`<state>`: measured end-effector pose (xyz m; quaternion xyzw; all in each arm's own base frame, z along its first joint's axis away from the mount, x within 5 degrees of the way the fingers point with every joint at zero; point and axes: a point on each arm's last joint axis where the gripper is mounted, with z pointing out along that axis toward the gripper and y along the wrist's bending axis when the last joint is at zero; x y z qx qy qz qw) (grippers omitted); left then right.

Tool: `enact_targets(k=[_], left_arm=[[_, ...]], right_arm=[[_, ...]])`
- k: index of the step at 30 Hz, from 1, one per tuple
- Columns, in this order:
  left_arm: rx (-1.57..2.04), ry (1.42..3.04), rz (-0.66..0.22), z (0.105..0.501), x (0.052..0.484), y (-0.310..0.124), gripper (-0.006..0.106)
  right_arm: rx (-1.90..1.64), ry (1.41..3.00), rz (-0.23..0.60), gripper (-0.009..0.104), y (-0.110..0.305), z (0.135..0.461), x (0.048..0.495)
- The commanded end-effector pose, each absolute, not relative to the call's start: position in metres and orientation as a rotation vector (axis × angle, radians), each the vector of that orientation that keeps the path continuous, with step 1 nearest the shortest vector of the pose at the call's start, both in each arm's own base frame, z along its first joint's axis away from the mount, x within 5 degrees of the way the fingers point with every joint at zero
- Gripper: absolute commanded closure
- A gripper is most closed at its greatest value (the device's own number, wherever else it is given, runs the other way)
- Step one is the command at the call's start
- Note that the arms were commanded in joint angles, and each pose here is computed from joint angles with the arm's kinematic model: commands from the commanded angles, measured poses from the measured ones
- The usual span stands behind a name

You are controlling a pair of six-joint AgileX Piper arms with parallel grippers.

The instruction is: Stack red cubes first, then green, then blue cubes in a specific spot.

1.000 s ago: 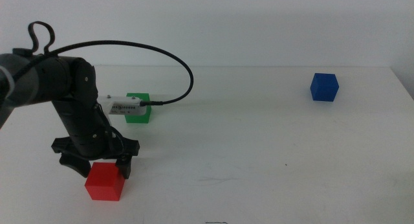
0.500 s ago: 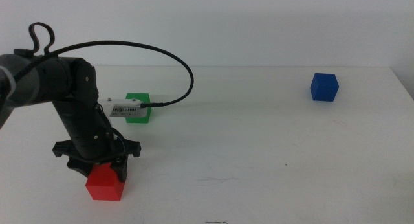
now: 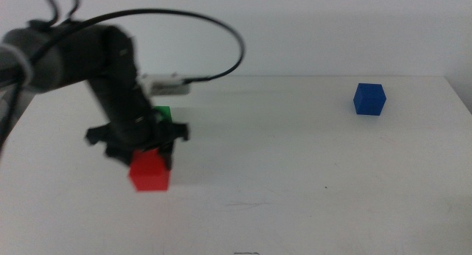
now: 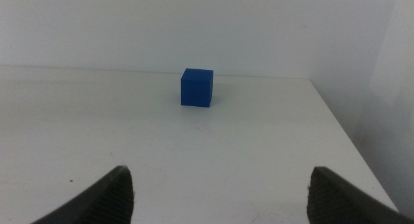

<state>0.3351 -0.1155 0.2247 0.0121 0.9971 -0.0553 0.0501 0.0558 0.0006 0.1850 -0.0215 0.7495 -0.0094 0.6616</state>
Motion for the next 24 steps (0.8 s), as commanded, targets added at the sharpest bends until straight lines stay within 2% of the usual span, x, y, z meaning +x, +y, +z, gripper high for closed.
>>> enact_targets(k=[1,7,13,21,24], left_arm=[[0.019,2.922,-0.162,0.261,0.340,-0.140,0.097],[-0.012,2.893,-0.176,0.270,0.358,-0.198,0.099],[0.031,2.890,-0.209,0.258,0.364,-0.243,0.099],[0.036,2.942,-0.187,0.231,0.360,-0.266,0.099],[0.024,2.970,-0.221,0.225,0.360,-0.269,0.099]], right_arm=[[-0.054,1.579,-0.040,0.017,0.000,0.200,0.054],[-0.054,1.579,-0.040,0.017,0.000,0.200,0.054],[-0.054,1.579,-0.040,0.017,0.000,0.200,0.054],[-0.054,1.579,-0.040,0.017,0.000,0.200,0.054],[-0.055,1.579,-0.040,0.017,0.000,0.200,0.054]])
